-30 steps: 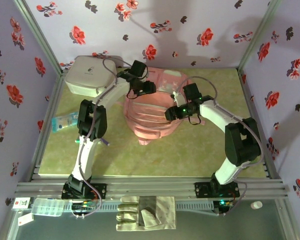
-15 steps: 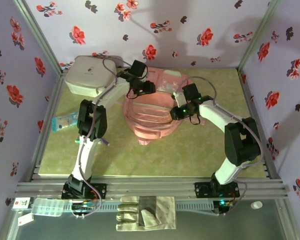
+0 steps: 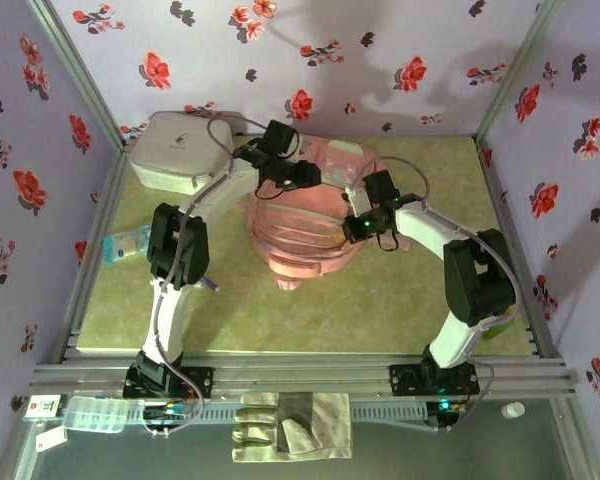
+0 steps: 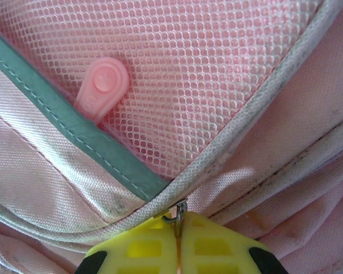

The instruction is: Pack the student bag

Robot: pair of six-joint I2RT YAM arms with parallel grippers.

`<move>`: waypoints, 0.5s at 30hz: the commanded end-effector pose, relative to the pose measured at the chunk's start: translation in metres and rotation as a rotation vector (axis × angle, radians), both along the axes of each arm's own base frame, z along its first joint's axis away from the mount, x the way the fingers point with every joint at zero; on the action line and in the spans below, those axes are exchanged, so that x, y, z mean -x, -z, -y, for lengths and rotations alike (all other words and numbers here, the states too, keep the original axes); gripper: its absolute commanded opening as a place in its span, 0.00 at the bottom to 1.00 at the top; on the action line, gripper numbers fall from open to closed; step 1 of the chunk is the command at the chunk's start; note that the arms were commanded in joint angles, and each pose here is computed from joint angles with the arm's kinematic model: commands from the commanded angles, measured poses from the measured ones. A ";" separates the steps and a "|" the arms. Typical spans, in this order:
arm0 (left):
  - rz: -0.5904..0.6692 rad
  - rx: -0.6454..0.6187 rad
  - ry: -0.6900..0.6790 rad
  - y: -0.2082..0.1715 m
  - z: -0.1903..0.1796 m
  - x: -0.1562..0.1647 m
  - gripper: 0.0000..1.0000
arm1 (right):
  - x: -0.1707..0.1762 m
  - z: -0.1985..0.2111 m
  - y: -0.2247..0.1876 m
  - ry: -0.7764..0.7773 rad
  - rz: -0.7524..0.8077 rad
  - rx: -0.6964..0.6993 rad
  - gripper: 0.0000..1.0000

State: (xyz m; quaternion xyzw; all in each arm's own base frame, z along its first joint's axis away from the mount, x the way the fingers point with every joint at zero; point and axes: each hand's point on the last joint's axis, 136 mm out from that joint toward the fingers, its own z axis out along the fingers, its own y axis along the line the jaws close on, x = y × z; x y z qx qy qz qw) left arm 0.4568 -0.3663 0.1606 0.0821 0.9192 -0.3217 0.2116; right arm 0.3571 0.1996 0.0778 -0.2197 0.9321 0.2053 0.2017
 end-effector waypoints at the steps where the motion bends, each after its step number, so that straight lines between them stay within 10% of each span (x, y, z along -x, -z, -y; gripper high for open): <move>1: -0.002 0.065 0.027 -0.006 0.025 0.009 0.38 | 0.001 -0.009 -0.015 -0.008 0.037 -0.065 0.03; 15: -0.106 -0.172 -0.157 0.087 0.011 -0.017 0.29 | 0.041 -0.027 -0.025 -0.070 -0.003 -0.165 0.04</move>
